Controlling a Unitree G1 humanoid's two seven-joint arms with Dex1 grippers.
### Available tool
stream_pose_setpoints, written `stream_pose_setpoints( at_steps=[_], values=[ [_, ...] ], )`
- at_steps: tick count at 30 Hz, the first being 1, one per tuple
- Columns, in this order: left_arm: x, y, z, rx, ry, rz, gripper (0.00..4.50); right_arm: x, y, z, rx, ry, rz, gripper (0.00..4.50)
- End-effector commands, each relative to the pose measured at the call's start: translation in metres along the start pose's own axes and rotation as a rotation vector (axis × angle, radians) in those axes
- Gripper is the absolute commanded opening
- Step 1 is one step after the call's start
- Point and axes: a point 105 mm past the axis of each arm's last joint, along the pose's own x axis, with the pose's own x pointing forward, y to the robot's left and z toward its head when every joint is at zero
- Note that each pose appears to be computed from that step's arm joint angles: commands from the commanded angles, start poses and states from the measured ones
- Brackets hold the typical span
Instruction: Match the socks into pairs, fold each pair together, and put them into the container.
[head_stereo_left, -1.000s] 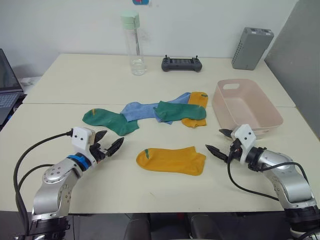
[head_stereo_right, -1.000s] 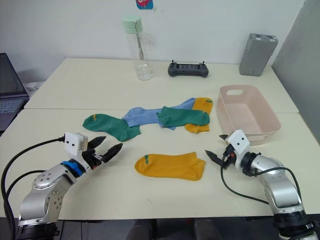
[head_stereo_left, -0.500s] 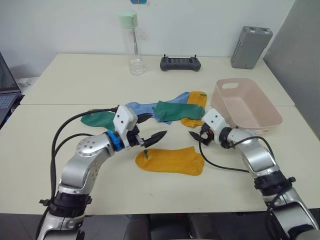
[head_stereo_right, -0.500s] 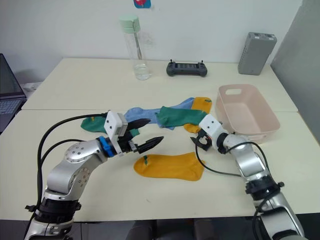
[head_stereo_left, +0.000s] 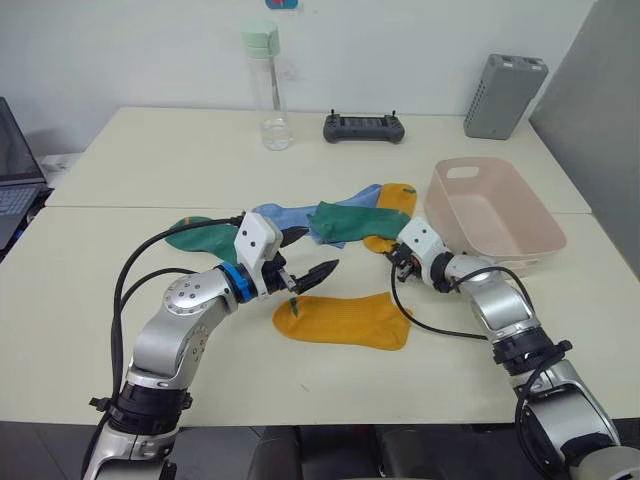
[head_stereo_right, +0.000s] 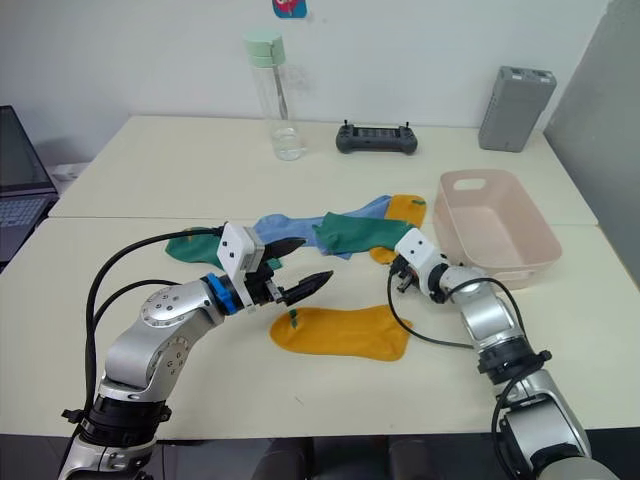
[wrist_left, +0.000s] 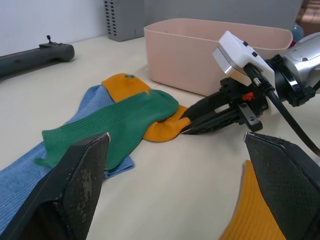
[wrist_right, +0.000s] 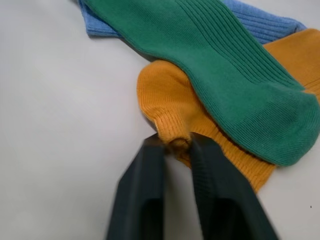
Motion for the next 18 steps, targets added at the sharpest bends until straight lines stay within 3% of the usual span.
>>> stream_pose_setpoints(
  at_steps=[1,5,9,18],
  values=[
    [0.001,-0.007,0.014,0.028,-0.053,-0.011,4.50,-0.003,-0.012,0.014,-0.007,-0.045,-0.032,0.05],
    [0.002,0.001,0.015,0.007,-0.060,0.030,4.50,-0.004,-0.012,0.025,-0.012,-0.087,-0.028,0.05],
    [0.001,0.001,0.016,0.003,-0.047,0.007,4.50,-0.013,0.010,0.038,-0.051,-0.130,0.089,0.05],
    [0.017,0.004,0.008,0.043,-0.008,-0.041,4.50,-0.036,0.047,0.032,-0.084,-0.078,0.257,0.05]
  ],
)
